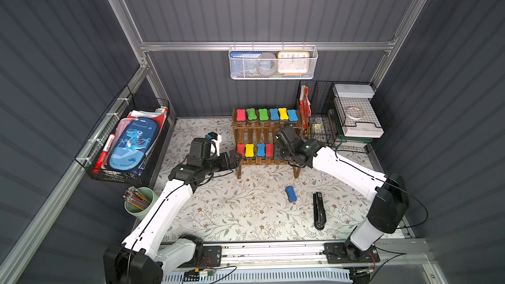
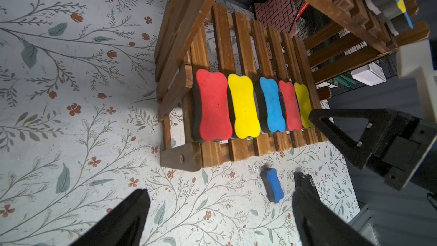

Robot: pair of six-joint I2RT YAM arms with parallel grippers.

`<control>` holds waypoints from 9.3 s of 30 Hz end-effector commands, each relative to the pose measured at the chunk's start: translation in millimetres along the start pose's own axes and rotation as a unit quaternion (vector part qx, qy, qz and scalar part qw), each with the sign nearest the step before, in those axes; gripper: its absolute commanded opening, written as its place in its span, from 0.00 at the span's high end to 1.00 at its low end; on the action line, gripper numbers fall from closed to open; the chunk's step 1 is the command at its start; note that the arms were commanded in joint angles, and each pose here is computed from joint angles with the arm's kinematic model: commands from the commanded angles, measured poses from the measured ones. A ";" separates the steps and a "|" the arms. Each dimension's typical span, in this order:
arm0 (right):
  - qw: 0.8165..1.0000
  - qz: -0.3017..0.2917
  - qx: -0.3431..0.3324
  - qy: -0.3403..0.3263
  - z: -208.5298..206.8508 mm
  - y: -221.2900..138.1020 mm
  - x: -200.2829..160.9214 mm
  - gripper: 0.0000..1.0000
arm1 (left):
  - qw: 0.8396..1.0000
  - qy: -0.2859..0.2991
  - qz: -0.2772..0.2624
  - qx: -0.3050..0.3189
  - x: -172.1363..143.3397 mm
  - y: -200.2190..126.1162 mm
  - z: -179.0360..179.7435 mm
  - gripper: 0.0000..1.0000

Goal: Remove the whiteboard erasers from the shelf
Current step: Pick up the whiteboard eraser from the shelf, then place the whiteboard eraser at the center of the board, then pick up the whiteboard eraser from the shelf, then place the whiteboard eraser at the center of the board, then pick up the whiteboard eraser from the shelf.

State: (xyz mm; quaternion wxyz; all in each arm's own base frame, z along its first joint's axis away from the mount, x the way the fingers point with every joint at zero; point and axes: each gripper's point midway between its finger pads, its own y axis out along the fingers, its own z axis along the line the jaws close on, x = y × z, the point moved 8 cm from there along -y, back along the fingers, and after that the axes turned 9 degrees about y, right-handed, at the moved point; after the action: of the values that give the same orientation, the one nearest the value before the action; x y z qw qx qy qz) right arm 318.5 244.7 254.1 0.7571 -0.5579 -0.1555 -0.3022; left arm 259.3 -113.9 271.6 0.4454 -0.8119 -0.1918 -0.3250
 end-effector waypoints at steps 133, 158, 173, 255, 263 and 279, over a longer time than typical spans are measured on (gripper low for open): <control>0.997 -0.028 0.070 -0.020 18.2 -38.7 -5.9 0.47 | 1.000 0.010 0.004 0.003 -12.0 -13.2 -2.7 0.01; 0.999 -0.038 0.038 0.005 32.6 22.9 2.0 0.42 | 1.000 0.018 0.015 -0.002 -23.4 -18.0 -2.6 0.01; 0.999 -0.022 0.027 0.011 26.9 35.1 -2.6 0.53 | 1.000 0.019 0.017 -0.002 -25.7 -21.6 -3.2 0.01; 0.994 0.098 -0.032 -0.025 -15.8 16.7 -154.8 0.49 | 1.000 0.009 -0.009 -0.010 -40.2 -50.1 -9.6 0.01; 0.998 0.037 0.040 -0.032 -28.1 -52.6 -120.0 0.54 | 0.999 0.005 -0.007 -0.037 -21.8 -54.9 -22.3 0.01; 0.999 -0.035 0.025 -0.004 -80.2 -99.3 -100.3 0.57 | 0.983 0.157 0.078 0.049 6.7 23.3 -107.4 0.08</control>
State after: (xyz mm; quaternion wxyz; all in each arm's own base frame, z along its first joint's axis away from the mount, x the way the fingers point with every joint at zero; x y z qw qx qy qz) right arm 172.7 191.9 247.5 0.7760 -0.5173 -0.1848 -0.3100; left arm 232.3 -213.0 302.1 0.4882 -0.7769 -0.0736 -0.3908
